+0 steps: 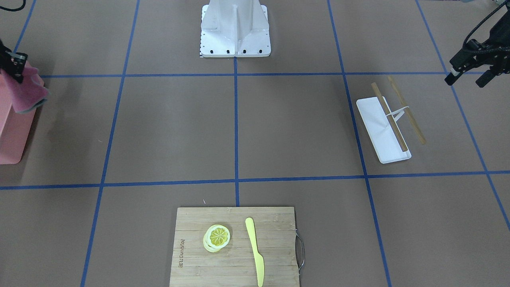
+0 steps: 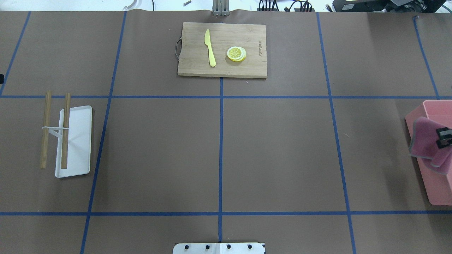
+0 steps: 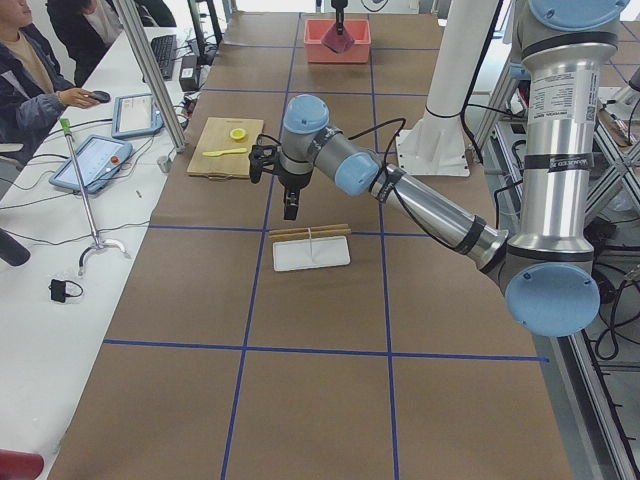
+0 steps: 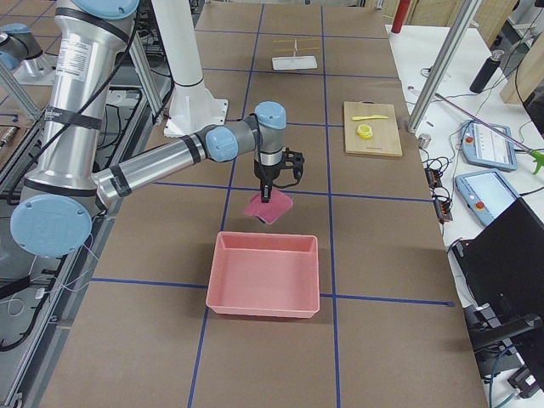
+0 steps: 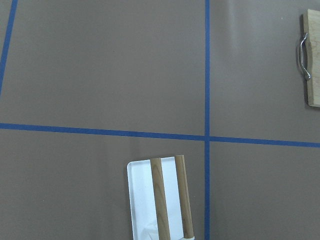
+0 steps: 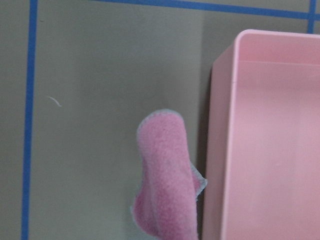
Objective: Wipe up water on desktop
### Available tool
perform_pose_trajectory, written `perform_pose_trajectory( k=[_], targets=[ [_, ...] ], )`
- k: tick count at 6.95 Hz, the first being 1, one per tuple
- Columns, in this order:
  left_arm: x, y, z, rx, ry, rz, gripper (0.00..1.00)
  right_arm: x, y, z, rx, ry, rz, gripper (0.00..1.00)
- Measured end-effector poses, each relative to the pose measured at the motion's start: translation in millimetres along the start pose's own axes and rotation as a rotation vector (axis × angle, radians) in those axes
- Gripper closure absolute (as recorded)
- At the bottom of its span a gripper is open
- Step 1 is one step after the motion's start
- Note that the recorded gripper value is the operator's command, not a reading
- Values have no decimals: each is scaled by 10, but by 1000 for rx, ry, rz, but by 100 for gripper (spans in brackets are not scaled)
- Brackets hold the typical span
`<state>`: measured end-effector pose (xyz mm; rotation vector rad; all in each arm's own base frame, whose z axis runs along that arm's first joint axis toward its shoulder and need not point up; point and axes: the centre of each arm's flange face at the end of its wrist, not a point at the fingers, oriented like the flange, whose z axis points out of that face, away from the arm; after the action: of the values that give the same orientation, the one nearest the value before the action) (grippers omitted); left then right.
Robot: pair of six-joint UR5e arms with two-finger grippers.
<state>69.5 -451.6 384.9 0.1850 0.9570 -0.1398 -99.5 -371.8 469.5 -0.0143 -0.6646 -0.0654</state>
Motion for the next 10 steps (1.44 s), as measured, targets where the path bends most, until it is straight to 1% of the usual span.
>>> perform_pose_trajectory(
  k=[1, 2, 3, 4, 5, 6, 7, 8, 10],
  targets=[
    [-19, 2, 15, -3, -3, -3, 2, 400, 20, -101, -15, 24, -37, 100],
    [-48, -3, 42, -7, -8, -3, 2, 790, 45, -103, -46, 45, -78, 100],
    [-82, -10, 70, -10, -14, -2, 2, 1125, 62, 0, -79, 54, -106, 4],
    [-102, -17, 87, -11, -19, -1, 2, 1372, 53, 181, -110, 58, -117, 0],
    [-108, -20, 91, -11, -20, -1, 2, 1553, 23, 373, -121, 57, -120, 0],
    [-126, -22, 95, -11, -22, -3, 2, 1664, -7, 511, -117, 53, -124, 0],
    [-205, -31, 96, -11, -30, -2, 2, 1706, -33, 576, -111, 47, -128, 0],
    [-402, -27, 108, -15, -48, 24, 2, 1705, -53, 576, -103, 33, -130, 0],
    [-1118, -92, 146, -35, -104, 137, 2, 1715, -71, 494, -68, -3, -126, 0]
  ],
)
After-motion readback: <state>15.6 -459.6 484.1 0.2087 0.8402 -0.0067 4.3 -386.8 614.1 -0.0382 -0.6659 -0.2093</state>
